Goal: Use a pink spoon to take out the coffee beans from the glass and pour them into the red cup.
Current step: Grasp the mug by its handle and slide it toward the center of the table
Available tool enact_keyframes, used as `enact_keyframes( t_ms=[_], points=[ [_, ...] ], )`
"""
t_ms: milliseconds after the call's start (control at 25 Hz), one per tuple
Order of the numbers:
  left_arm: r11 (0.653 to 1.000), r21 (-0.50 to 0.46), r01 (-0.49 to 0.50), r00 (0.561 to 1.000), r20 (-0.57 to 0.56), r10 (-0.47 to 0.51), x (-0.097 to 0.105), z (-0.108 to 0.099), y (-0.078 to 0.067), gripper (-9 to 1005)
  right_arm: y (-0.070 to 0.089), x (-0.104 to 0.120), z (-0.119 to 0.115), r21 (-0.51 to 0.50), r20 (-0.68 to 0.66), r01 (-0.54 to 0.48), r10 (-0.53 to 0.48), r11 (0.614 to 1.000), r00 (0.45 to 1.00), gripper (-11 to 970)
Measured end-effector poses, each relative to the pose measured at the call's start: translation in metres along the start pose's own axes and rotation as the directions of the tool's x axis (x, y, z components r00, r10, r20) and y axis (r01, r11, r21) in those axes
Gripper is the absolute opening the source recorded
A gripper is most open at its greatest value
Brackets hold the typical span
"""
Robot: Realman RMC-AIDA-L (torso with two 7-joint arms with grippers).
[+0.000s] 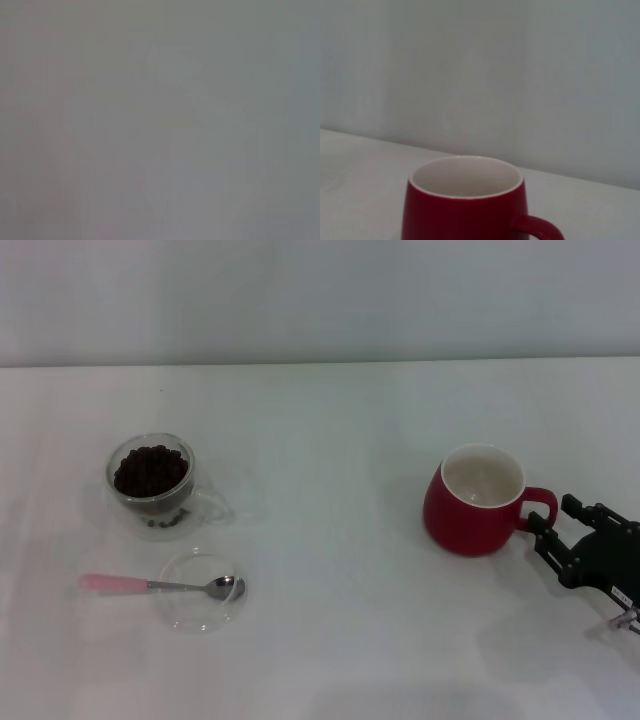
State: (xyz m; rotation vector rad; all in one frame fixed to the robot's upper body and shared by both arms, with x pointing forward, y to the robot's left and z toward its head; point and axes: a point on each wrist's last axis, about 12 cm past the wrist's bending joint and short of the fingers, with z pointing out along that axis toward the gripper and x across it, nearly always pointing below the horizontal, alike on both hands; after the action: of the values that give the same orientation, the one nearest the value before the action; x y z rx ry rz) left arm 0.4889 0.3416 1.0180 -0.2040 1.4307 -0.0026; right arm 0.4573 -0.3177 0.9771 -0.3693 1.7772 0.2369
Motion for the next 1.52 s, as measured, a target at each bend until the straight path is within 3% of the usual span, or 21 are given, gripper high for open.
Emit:
enact_keyframes(
  t_ms=[80, 520, 720, 960, 1160, 1520],
  points=[
    [1.0, 0.0, -0.001, 1.0, 0.001, 0.001, 0.0, 0.0, 0.0, 875, 0.001, 0.0, 0.0, -0.007, -0.002, 0.0, 0.0, 1.0, 1.0, 504],
    [1.0, -0.004, -0.006, 1.0, 0.004, 0.006, -0.001, 0.001, 0.001, 875, 0.002, -0.005, 0.007, -0.028, 0.011, -0.001, 0.001, 1.0, 1.0, 500],
    [1.0, -0.007, -0.003, 1.0, 0.006, 0.003, -0.001, 0.002, 0.001, 875, 0.003, -0.005, 0.008, -0.032, 0.013, 0.001, -0.001, 0.999, 1.0, 388],
    [1.0, -0.006, -0.007, 1.0, 0.01, 0.007, -0.002, 0.004, 0.001, 875, 0.003, -0.007, 0.01, -0.048, 0.017, 0.014, -0.013, 0.999, 1.0, 364],
    [1.0, -0.006, -0.011, 1.0, 0.011, 0.011, -0.003, 0.006, 0.002, 876, 0.004, -0.01, 0.014, -0.06, 0.021, 0.022, -0.021, 0.998, 1.0, 192],
    [1.0, -0.004, -0.017, 1.0, 0.018, 0.017, -0.005, 0.009, 0.002, 876, 0.013, -0.014, 0.02, -0.148, 0.032, 0.06, -0.056, 0.987, 0.998, 191]
  ],
)
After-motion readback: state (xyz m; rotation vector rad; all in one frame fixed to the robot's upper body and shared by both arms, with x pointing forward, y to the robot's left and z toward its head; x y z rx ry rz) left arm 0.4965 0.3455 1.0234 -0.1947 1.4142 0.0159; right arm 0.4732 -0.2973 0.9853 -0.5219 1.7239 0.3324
